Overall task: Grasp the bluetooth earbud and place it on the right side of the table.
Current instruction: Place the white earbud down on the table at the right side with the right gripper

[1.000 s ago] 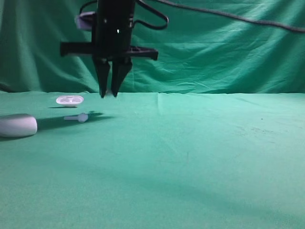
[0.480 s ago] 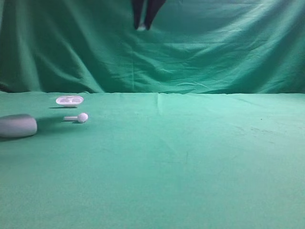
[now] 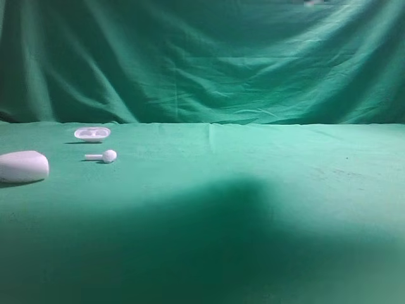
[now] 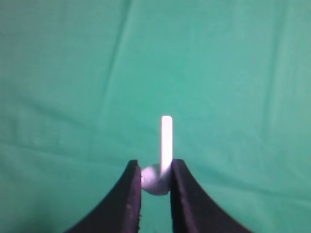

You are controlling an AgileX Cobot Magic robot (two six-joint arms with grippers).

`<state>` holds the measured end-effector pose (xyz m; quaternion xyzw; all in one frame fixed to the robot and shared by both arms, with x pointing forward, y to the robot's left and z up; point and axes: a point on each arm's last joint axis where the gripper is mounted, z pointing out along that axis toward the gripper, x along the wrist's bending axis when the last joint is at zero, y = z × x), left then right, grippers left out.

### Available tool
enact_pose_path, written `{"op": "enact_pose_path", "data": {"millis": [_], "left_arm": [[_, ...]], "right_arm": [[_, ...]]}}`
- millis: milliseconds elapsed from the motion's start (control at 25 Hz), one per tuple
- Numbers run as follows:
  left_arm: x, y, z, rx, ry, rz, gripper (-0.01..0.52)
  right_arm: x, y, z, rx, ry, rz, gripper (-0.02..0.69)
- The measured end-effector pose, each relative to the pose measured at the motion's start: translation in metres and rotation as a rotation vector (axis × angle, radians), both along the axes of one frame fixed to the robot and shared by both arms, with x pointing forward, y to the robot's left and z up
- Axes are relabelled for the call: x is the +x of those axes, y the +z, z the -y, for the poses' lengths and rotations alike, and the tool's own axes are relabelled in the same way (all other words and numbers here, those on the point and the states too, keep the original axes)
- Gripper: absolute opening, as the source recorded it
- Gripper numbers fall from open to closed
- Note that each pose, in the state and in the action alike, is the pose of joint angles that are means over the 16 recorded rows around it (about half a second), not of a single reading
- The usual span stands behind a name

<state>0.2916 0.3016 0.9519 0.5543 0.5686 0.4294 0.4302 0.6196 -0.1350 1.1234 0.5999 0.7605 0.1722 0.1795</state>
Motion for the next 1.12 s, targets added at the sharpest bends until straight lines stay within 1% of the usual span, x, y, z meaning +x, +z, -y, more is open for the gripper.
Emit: {"op": "enact_pose_path", "data": {"millis": [200,480,800,1120], "left_arm": [[0.000,0.000,0.000,0.000,0.000,0.000,0.000],[0.000,0.000,0.000,0.000,0.000,0.000,0.000],[0.000,0.000,0.000,0.000,0.000,0.000,0.000],[0.000,0.000,0.000,0.000,0.000,0.000,0.000]], "right_arm": [[-0.032,-0.024,0.050,-0.030,-0.064,-0.055,0.120],[-0.072,-0.085,0.095,-0.049,-0.107,-0.086,0.120],[-0.093,-0.141,0.107,-0.023,-0.083,-0.101,0.120],[-0.091,-0.166,0.102,0.010,-0.037,-0.118,0.123]]}}
